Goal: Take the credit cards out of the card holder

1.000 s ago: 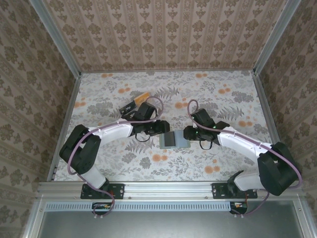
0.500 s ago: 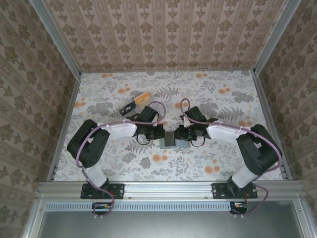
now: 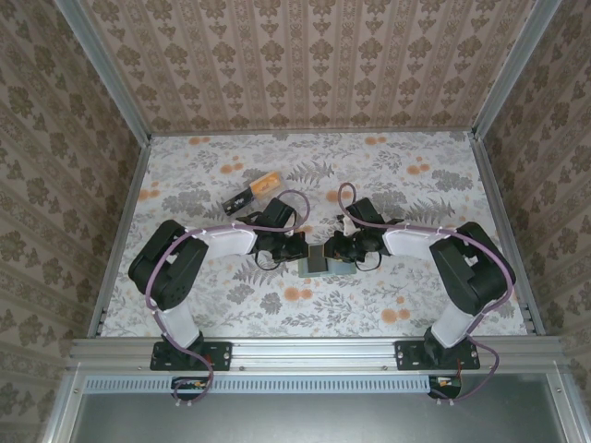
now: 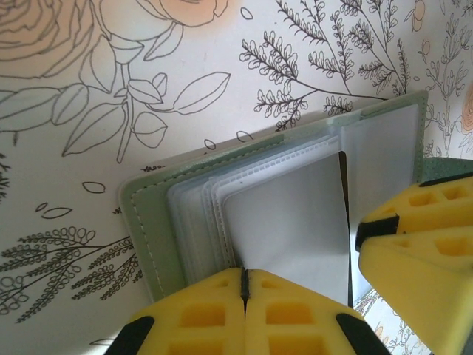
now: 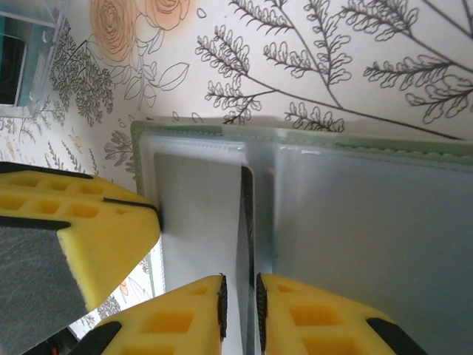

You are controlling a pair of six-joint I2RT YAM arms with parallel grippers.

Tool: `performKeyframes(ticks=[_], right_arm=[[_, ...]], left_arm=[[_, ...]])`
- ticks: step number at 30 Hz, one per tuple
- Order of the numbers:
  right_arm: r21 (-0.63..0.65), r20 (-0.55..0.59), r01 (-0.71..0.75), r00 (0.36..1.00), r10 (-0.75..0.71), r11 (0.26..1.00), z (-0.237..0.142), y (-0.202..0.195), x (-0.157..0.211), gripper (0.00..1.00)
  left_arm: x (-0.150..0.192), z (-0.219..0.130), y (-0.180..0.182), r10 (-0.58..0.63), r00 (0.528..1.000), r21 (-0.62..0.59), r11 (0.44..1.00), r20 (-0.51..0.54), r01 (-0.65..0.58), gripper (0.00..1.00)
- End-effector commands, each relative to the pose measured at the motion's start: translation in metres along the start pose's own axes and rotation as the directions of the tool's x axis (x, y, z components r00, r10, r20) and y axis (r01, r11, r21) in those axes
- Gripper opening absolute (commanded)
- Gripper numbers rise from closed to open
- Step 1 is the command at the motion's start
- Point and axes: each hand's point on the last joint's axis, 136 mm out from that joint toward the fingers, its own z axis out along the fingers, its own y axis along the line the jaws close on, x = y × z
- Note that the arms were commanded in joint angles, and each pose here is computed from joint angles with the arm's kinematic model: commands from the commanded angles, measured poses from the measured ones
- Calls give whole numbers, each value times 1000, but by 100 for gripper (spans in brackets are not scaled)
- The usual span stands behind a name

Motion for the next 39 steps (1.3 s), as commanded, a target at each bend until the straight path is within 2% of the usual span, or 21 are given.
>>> performKeyframes(ticks=[1, 4, 7, 9, 10, 23, 27, 39], right_arm=[[-15, -34, -26, 999, 25, 1000, 8, -5, 6, 22], [-34, -44, -33, 999, 32, 999, 12, -4, 7, 20], [-39, -41, -36, 999, 34, 999, 11, -3, 7, 13], [-38, -36, -37, 999, 36, 999, 10, -4, 6, 2], [-36, -35, -39, 999, 38, 999, 9, -4, 6, 0], [-22, -2, -72, 997, 71, 997, -5, -19, 6, 0], [-26, -3, -77, 997, 77, 997, -4, -20, 7, 0], [-49, -8, -79, 997, 79, 996, -2, -16, 5, 0]], left_arm=[[10, 7, 13, -12, 999, -48, 999, -45, 10, 6], [9, 7, 13, -11, 999, -46, 999, -45, 9, 5], [9, 7, 11, -8, 999, -44, 999, -45, 6, 5], [9, 6, 11, -5, 999, -44, 999, -42, 3, 5], [8, 5, 10, -2, 999, -43, 999, -40, 0, 5], [-3, -15, -5, 54, 999, -23, 998, 1, -54, 7], [-5, -21, -13, 77, 997, -1, 997, 15, -77, 14], [7, -1, -25, 106, 994, 17, 994, -36, -105, 14]])
